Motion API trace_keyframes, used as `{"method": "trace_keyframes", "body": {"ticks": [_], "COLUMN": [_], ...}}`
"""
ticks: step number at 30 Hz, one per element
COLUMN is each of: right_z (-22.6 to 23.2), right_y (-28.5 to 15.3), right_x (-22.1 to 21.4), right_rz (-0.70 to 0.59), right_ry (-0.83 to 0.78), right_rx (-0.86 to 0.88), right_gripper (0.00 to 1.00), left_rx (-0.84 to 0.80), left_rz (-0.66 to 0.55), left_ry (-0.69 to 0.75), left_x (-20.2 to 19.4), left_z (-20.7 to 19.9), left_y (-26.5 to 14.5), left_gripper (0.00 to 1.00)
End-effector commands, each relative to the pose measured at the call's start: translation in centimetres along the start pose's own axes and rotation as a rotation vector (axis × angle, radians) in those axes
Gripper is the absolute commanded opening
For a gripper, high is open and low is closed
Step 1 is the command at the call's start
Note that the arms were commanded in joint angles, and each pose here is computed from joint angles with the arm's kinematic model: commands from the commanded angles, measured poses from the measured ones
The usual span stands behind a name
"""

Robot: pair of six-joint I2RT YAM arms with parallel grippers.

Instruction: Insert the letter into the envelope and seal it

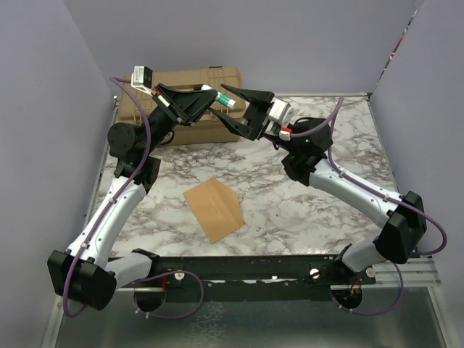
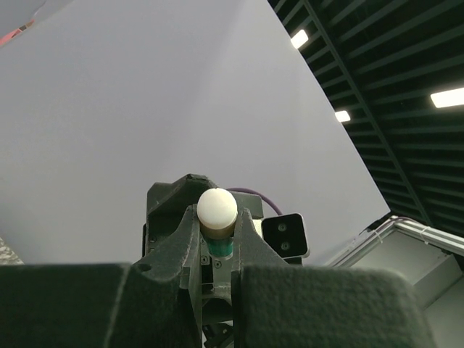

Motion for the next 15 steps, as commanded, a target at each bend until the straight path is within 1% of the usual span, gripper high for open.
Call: {"method": "trace_keyframes", "body": {"ticks": [1, 2, 5, 7, 9, 11, 12, 15], "right_z": [-0.59, -0.76, -1.18, -1.29, -1.32, -1.21, -1.12, -0.93], "right_y": [0.51, 0.57, 0.82, 0.98, 1.13, 1.11, 1.08, 1.02], "right_x": [2.42, 2.44, 2.37, 2.43, 2.48, 2.55, 2.64, 2.43], "right_rz": [-0.044, -0.042, -0.035, -0.033, -0.031, -0.033, -0.034, -0.025], "right_ry": [-0.033, -0.033, -0.027, -0.023, -0.020, -0.018, -0.018, -0.012], "right_rx": [0.005, -0.004, -0.027, -0.028, -0.024, -0.017, -0.010, 0.001], "right_gripper": [0.59, 0.59, 0.51, 0.39, 0.33, 0.31, 0.33, 0.40], "left_rx": [-0.013, -0.013, -0.009, -0.004, 0.001, 0.003, 0.004, 0.005], "left_rz": [-0.006, -0.007, -0.007, -0.005, -0.007, -0.009, -0.010, -0.009], "left_ry": [0.008, 0.010, 0.010, 0.003, 0.002, 0.004, 0.006, 0.008], "left_x": [-0.09, -0.07, -0.12, -0.24, -0.28, -0.27, -0.25, -0.25], "left_z": [-0.32, -0.35, -0.20, 0.02, 0.21, 0.31, 0.34, 0.43], "left_y": [-0.36, -0.39, -0.47, -0.56, -0.63, -0.65, -0.66, -0.63], "left_gripper": [0.00, 0.00, 0.00, 0.00, 0.00, 0.00, 0.00, 0.00]}}
Point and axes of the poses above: each gripper's point midway between its finger pads, its own y axis out along the fingers, its own z axis along the line the jaws close on, x = y × z, the point moved 5 cm from there along -y, back along the fingers, and after that the axes turned 7 degrees about y, right-handed, at the moved point
